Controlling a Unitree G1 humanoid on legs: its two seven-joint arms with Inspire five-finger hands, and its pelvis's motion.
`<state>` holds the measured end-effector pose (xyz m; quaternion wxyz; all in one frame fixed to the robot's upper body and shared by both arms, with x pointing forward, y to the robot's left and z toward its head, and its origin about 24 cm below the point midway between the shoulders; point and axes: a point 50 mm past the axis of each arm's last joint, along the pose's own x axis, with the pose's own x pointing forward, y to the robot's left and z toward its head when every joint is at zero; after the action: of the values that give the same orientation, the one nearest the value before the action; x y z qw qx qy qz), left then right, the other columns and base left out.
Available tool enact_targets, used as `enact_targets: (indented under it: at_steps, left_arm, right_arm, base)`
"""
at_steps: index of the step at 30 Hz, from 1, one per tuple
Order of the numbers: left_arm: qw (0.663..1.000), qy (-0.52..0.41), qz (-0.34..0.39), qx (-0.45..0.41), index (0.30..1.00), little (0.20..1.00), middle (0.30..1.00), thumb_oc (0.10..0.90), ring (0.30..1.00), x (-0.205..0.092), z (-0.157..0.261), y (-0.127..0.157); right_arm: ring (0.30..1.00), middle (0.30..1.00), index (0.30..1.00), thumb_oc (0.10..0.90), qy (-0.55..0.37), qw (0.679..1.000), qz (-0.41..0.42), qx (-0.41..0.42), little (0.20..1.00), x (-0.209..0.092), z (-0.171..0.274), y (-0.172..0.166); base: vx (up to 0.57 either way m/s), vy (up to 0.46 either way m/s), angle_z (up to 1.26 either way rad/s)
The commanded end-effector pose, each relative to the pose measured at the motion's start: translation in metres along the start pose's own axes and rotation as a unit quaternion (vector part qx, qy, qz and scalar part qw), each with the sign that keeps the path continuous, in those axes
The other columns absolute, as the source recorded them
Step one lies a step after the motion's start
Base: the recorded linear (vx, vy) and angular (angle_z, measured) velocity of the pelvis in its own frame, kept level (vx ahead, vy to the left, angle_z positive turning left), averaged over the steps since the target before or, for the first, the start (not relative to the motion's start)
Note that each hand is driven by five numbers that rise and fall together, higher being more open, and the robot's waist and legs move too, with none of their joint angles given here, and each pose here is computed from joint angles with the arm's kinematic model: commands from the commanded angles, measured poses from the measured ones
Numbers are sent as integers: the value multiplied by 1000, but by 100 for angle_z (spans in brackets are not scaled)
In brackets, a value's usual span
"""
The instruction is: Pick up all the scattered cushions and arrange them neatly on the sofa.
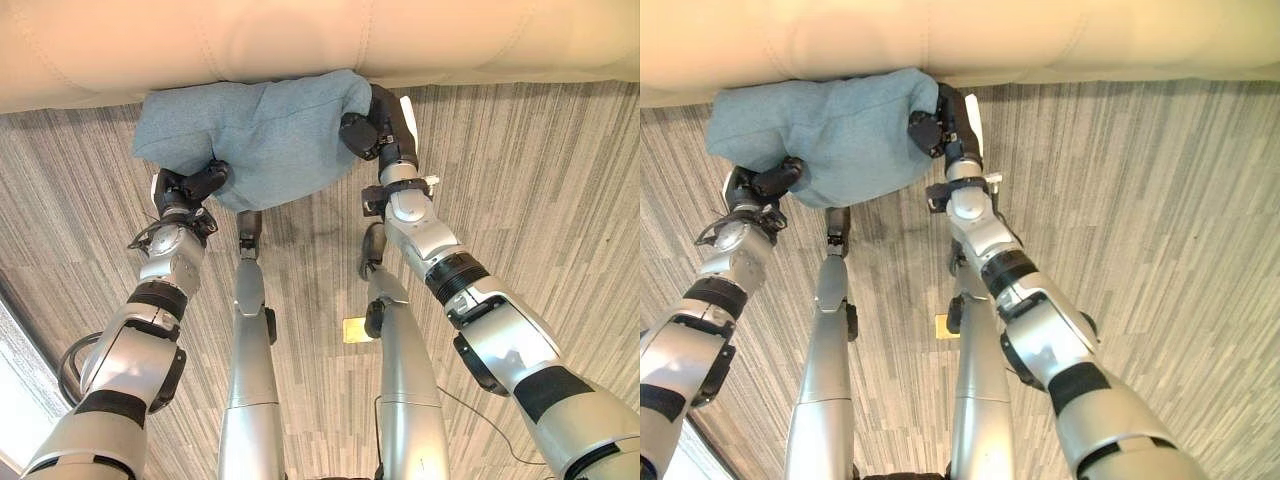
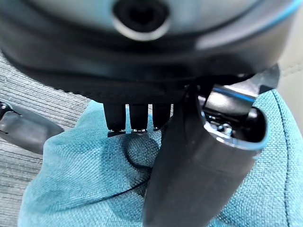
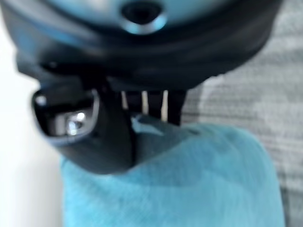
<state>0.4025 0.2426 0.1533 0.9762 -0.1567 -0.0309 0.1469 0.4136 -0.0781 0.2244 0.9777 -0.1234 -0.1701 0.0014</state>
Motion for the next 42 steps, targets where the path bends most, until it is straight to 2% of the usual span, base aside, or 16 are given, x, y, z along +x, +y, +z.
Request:
enact_targets:
  at_steps: [1,4,8,9,17,21,25,32,35,42]
  left_arm:
    - [971,-144,-193,0,300,300,300,400,300,-11,71,-103]
    - [962,-158,-222,-13,300,300,300,400,300,-21,69,-113]
    - [946,-174,-269,-44,300,300,300,400,300,-41,65,-126]
    - [935,-177,-301,-64,300,300,300,400,300,-52,62,-130]
    - [915,-143,-366,-94,300,300,300,400,300,-77,31,-123]
    - [900,-132,-399,-117,300,300,300,400,300,-97,12,-106]
    - [897,-126,-401,-135,300,300,300,400,300,-106,2,-94]
    - [922,-88,-334,-175,300,300,300,400,300,-123,-33,-56]
    - [937,-55,-299,-175,300,300,300,400,300,-133,-54,-42]
    - [953,-56,-267,-133,300,300,300,400,300,-144,-61,-28]
  right_arm:
    - [300,300,300,400,-99,987,128,-15,300,-21,41,82]
    - [300,300,300,400,-112,987,113,-7,300,-22,44,77]
    - [300,300,300,400,-163,984,64,17,300,-25,56,49]
    - [300,300,300,400,-188,981,45,10,300,-30,56,32]
    - [300,300,300,400,-197,980,31,-6,300,-67,21,-6]
    - [300,300,300,400,-234,969,30,-70,300,-98,12,-30]
    - [300,300,300,400,-219,972,33,-82,300,-111,1,-44]
    - [300,300,300,400,-145,981,71,-108,300,-139,-38,-57]
    - [300,300,300,400,-97,988,59,-102,300,-154,-59,-66]
    - [300,300,300,400,-91,991,71,-74,300,-153,-58,-56]
  base:
    - [-88,37,3]
    - [-38,20,4]
    - [-15,33,0]
    - [-25,32,1]
    - [17,24,-11]
    - [109,41,-26]
    - [151,-17,-29]
    - [143,-98,-9]
    - [114,-289,3]
    - [163,-32,30]
